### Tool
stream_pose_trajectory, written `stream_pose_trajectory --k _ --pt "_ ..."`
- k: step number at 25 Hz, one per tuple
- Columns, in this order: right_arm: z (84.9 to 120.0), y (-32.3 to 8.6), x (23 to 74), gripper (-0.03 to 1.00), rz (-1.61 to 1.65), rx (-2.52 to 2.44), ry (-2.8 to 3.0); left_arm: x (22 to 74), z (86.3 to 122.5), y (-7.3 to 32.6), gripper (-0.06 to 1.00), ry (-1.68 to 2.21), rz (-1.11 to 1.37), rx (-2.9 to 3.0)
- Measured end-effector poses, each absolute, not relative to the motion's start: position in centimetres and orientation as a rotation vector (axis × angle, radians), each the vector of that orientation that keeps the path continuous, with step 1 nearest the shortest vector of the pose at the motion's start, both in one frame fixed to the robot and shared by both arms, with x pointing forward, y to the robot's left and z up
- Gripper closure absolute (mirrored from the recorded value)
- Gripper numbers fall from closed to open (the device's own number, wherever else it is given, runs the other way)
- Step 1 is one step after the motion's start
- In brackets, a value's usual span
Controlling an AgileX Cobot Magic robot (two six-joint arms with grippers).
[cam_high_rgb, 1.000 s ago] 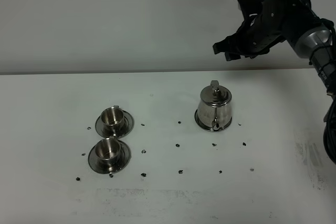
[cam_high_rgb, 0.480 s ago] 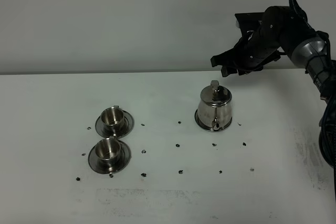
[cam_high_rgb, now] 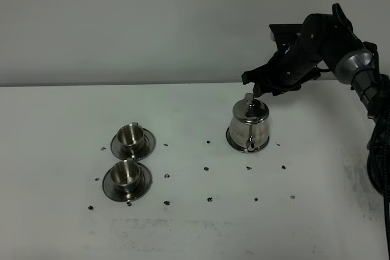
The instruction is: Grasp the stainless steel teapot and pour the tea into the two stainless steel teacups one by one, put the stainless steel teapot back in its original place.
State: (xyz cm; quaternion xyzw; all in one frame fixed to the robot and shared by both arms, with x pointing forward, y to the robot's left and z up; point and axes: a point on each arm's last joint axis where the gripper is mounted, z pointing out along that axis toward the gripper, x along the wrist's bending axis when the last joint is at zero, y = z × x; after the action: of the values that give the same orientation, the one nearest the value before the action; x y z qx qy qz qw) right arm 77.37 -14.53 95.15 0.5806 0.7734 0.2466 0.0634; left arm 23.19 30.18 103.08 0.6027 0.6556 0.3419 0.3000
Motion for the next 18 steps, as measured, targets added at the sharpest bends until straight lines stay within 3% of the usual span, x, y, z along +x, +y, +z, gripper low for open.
stream_pose_trajectory --k 18 --pt "94.7 -10.6 76.2 0.55 0.78 1.693 2.423 23.2 103.1 30.2 0.49 1.74 0.908 1.6"
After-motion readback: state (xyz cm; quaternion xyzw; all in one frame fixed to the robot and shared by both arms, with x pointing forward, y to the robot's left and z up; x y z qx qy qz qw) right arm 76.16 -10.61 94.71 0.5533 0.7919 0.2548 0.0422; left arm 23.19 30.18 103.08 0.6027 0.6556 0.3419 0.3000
